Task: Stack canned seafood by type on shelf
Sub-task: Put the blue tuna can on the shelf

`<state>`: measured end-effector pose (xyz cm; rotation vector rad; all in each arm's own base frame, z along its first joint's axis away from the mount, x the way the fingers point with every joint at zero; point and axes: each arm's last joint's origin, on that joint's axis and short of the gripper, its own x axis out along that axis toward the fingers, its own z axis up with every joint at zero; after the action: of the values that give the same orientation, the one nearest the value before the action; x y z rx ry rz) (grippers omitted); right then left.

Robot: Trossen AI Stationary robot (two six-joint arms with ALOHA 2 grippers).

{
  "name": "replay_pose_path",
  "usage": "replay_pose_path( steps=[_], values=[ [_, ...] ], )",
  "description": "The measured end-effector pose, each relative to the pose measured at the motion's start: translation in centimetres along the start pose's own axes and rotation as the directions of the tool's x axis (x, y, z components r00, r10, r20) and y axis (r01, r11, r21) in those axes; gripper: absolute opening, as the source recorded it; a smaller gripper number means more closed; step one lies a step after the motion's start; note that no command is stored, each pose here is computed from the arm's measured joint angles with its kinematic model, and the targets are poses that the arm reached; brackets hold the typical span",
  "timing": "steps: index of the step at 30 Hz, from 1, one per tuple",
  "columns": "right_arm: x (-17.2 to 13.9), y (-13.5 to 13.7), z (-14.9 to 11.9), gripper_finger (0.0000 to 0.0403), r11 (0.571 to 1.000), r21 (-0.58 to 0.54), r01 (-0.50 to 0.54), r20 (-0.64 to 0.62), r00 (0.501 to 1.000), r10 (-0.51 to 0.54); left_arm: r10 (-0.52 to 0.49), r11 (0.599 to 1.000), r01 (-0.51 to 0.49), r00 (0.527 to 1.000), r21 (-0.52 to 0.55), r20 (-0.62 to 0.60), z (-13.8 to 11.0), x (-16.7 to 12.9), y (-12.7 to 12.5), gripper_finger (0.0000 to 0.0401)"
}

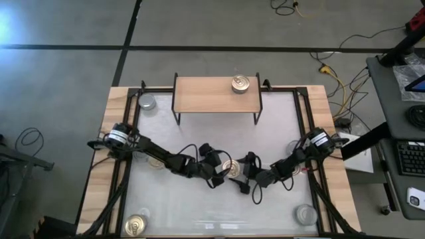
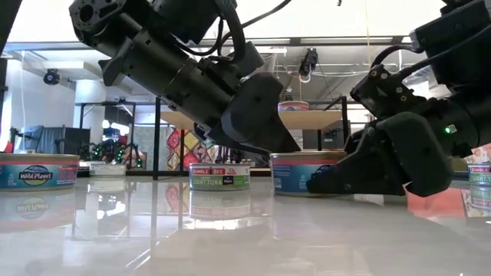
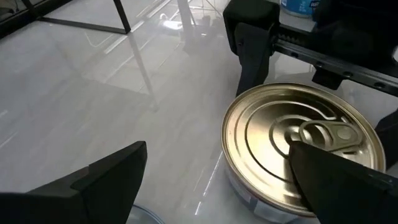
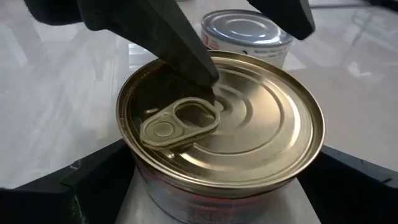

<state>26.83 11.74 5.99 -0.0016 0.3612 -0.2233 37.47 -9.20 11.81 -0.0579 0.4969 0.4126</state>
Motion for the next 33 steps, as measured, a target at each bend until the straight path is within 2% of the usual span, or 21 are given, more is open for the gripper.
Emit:
replay_pose_path(
  steps=[6, 13, 20, 24, 28, 33],
  values=[
    [0.1, 0.3, 0.5, 0.04, 0.999, -0.051, -0.005, 0.012, 1.0, 0.005, 0.002, 1.0, -0.002, 1.0, 0.0, 0.002, 0.0, 0.0, 0.0, 0.0377],
    [0.3, 0.1, 0.4, 0.0399, 1.0, 0.018, -0.001, 0.008, 1.0, 0.001, 0.011, 1.0, -0.011, 1.0, -0.001, 0.004, 0.0, 0.0, 0.1, 0.0377],
    [0.3, 0.1, 0.5, 0.0355, 1.0, 0.026, 0.0, 0.008, 1.0, 0.0, 0.011, 1.0, -0.011, 1.0, -0.012, 0.005, 0.0, 0.0, 0.1, 0.0377],
    [0.4, 0.1, 0.4, 0.0355, 1.0, 0.02, 0.001, 0.001, 1.0, -0.002, 0.018, 1.0, -0.018, 1.0, -0.012, 0.01, 0.1, -0.1, 0.0, 0.0377],
    [0.2, 0.3, 0.7, 0.0355, 1.0, 0.019, -0.008, 0.001, 1.0, 0.008, -0.003, 1.0, 0.003, 0.999, 0.014, 0.047, 1.2, -1.4, -0.7, 0.0377],
    [-0.9, 0.3, 2.0, 0.0356, 1.0, -0.019, -0.009, -0.066, 0.998, 0.008, 0.005, 0.998, -0.015, 0.987, 0.061, 0.163, 3.5, -5.4, -2.2, 0.0377]
  ],
)
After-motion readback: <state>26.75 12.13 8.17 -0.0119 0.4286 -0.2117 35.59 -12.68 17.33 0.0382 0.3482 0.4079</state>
